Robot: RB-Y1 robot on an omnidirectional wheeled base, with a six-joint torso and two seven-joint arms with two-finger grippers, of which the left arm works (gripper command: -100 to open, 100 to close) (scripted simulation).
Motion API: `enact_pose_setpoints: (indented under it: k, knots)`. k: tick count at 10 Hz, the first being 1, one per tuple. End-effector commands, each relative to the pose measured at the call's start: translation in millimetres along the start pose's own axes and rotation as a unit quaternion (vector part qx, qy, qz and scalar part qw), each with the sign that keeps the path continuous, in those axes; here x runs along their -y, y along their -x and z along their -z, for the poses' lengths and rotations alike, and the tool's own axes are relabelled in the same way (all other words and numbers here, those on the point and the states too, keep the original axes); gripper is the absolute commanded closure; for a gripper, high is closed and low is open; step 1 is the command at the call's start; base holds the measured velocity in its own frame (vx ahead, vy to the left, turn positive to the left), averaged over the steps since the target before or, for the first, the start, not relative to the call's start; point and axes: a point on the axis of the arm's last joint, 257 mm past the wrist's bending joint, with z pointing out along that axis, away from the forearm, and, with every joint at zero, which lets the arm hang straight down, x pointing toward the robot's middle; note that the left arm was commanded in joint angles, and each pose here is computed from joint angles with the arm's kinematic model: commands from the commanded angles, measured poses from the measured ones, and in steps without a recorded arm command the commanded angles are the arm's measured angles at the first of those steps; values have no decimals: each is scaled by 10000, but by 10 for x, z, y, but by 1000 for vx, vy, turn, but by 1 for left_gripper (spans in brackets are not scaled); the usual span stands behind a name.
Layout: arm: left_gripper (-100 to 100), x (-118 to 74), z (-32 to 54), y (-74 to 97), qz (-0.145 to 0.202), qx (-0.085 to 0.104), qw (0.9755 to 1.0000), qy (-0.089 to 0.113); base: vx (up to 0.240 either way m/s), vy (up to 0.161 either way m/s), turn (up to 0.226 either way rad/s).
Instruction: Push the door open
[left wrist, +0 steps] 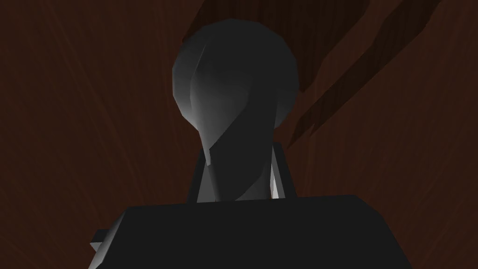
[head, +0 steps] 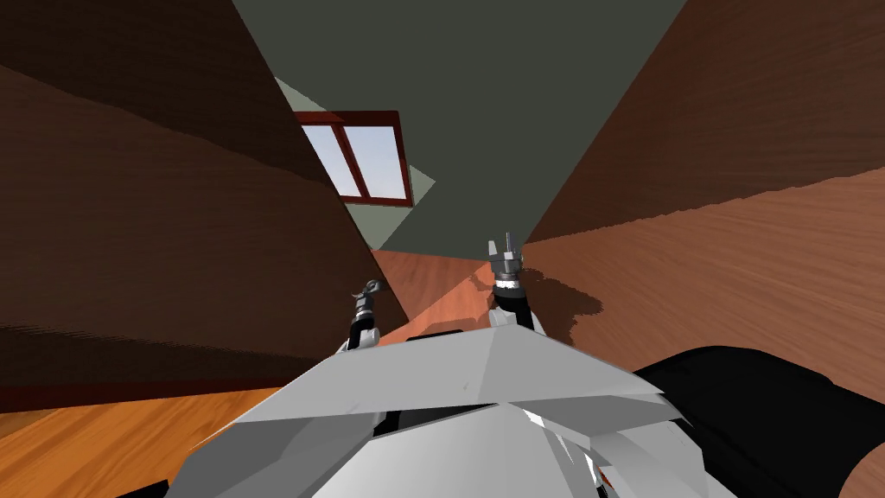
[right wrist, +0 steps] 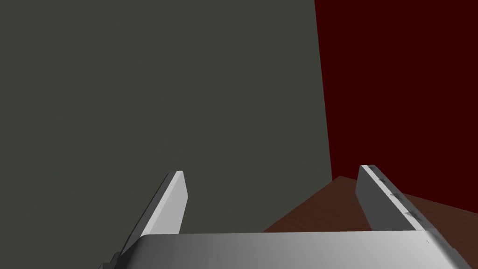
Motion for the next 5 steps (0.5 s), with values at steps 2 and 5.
enact_pose_setpoints:
  k: [2,5]
  knots:
    - [100,25,3,214,-1,275,9996,-72,99,0,-34]
    - [100,30,67,502,13,680,9976,-87,195,4,-63]
